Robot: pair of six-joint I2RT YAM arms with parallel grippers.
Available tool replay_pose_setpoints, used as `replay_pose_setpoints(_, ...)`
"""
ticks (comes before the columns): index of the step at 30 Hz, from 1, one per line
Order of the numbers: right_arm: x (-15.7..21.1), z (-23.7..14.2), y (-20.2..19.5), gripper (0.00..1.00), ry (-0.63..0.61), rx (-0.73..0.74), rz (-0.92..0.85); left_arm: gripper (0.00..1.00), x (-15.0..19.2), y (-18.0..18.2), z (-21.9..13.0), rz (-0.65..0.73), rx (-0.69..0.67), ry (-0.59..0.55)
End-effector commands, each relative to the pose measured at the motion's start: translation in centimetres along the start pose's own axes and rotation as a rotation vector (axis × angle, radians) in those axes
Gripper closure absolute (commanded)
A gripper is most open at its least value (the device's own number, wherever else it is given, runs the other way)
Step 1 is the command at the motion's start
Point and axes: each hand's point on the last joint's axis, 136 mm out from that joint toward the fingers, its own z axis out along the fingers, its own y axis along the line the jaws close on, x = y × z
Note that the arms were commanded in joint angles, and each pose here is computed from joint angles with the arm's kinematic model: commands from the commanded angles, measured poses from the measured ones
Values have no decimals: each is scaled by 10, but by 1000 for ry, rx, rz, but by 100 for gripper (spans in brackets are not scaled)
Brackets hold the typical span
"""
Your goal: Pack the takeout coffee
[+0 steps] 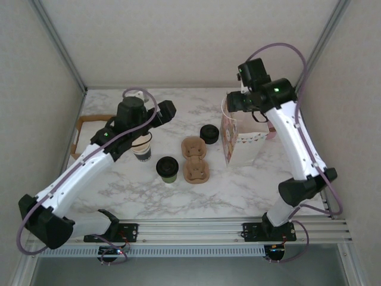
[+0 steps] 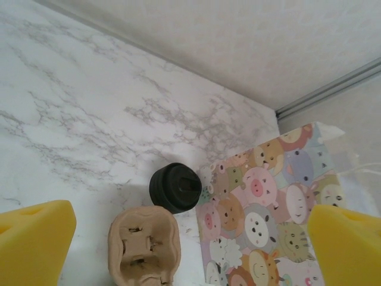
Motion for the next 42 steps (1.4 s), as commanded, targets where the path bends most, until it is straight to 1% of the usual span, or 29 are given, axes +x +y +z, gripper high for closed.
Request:
replay_pose_setpoints(1,4,-43,10,23,-54,-77,-6,0,-18,-4,-23,-10,46,-95)
replay_pose_setpoints(3,10,-52,25,22,-50,-126,-30,0,-15,-2,-29,-16,63,-105)
replay_pose_setpoints(6,23,-59,57,21,-24,-210,-85,0,-7,4,-34,-20,70,-102)
replay_pose_setpoints(9,41,-59,94,20,24,-282,-143,0,3,16,-33,-9,29,-73)
replay_pose_setpoints(13,67,-49,138,19,96,-327,-210,0,18,38,-29,-11,-40,-40)
replay_pose_setpoints(17,90,-27,165,18,183,-312,-247,0,32,52,-24,-20,-60,4)
replay_pose_setpoints(20,103,-4,172,18,250,-273,-221,0,44,59,-16,-25,-64,55)
replay_pose_setpoints(24,120,29,179,14,322,-212,-175,0,60,72,-4,-39,-84,123)
replay_pose_setpoints(30,136,75,172,12,368,-48,-138,1,78,84,10,-88,-54,220)
replay_pose_setpoints(32,142,87,171,14,383,-27,-133,2,80,90,12,-95,-64,230)
replay_pose_setpoints(34,148,99,171,20,399,-17,-126,5,82,96,13,-106,-71,239)
replay_pose_setpoints(39,167,123,175,33,445,-27,-115,12,85,100,14,-121,-69,244)
replay_pose_setpoints(42,176,136,174,34,469,-11,-101,18,87,101,16,-123,-71,252)
